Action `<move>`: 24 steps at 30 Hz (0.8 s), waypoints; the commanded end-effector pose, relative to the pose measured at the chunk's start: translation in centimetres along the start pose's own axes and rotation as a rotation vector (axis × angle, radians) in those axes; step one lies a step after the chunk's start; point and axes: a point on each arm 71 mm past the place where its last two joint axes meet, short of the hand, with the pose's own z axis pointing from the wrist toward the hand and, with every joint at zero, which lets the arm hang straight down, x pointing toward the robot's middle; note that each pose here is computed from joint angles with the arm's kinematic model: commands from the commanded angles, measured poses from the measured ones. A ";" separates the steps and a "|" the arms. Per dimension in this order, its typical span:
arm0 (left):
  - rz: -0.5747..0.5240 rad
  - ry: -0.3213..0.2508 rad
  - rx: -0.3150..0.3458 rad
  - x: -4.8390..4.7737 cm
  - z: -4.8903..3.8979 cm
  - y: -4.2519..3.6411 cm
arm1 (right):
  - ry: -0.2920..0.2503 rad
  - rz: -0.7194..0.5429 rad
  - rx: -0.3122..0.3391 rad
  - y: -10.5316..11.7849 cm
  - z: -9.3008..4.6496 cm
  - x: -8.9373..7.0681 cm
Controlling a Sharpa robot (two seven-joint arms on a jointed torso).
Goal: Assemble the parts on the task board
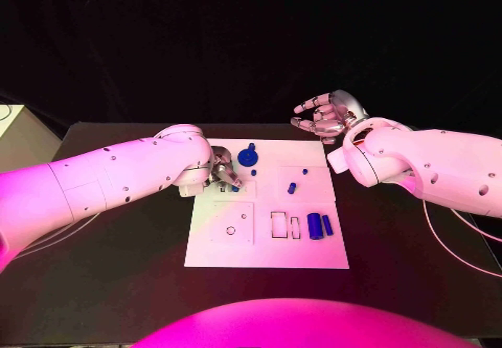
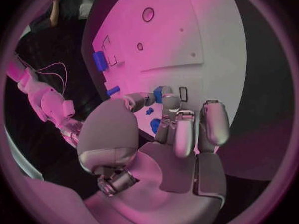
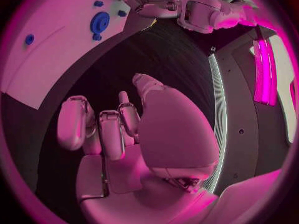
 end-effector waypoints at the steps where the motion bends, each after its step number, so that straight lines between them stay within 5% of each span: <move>1: 0.008 0.029 -0.004 0.44 0.14 -0.20 | 0.018 -0.006 -0.010 0.1 0.0 0.2; 24: 0.014 0.031 -0.003 0.48 0.08 -0.16 | 0.023 -0.006 -0.009 -0.1 -0.1 0.2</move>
